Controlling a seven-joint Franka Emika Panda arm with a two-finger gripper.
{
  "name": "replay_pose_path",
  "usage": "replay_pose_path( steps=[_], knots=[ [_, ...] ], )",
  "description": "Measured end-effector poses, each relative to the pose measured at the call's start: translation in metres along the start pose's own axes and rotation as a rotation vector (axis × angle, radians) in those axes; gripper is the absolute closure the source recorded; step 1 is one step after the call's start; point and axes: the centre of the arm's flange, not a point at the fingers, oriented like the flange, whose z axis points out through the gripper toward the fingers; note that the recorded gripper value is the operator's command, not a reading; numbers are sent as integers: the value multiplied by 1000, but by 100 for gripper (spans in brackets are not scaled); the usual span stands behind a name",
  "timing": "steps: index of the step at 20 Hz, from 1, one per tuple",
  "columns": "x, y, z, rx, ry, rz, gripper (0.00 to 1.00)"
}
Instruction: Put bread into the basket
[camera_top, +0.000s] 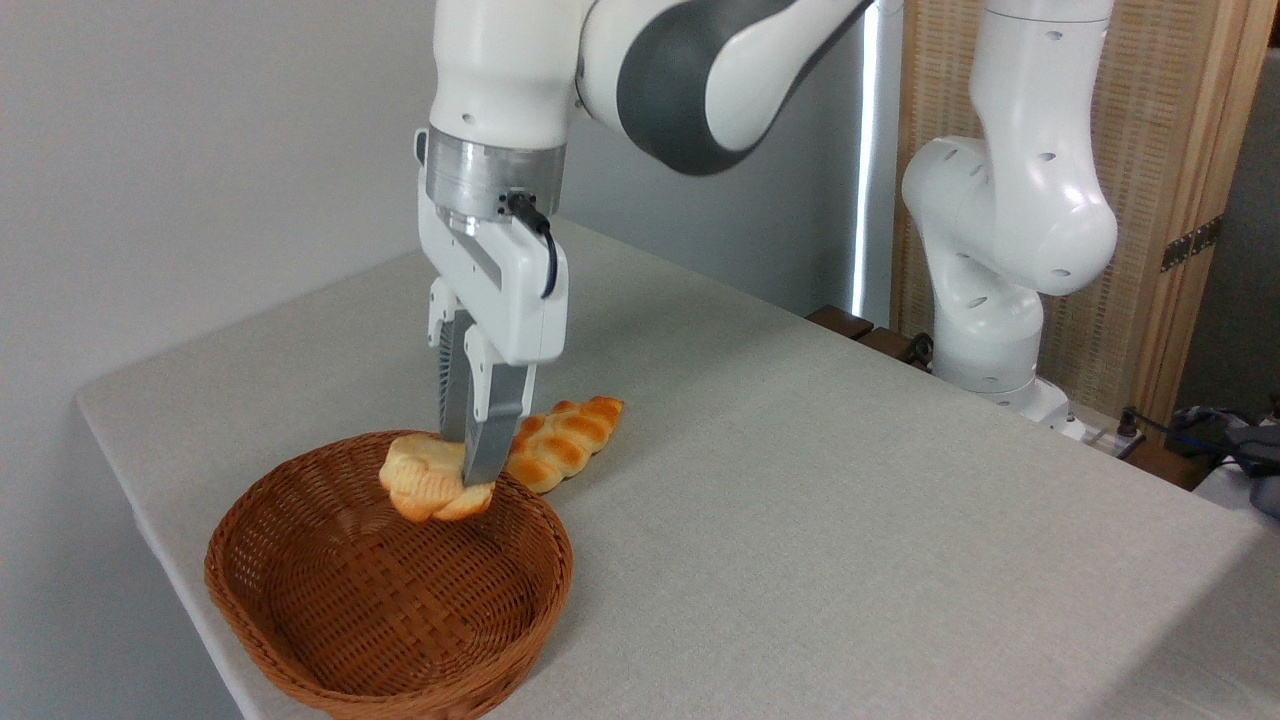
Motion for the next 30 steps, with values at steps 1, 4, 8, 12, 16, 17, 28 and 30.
replay_pose_path(
  steps=[1, 4, 8, 12, 16, 17, 28, 30],
  knots=[
    [-3, -4, 4, 3, 6, -15, 1],
    [-8, -9, 24, -16, -18, -32, 0],
    [-9, -8, 51, -42, -55, -33, 0],
    [-8, -8, 56, -47, -62, -34, 0],
    [-7, -9, 54, -43, -59, -34, 0],
    [-7, -10, 52, -40, -56, -37, 0],
    [-8, 3, -3, -138, -104, -176, 0],
    [-7, 4, -11, -164, -125, -180, 0]
  ],
)
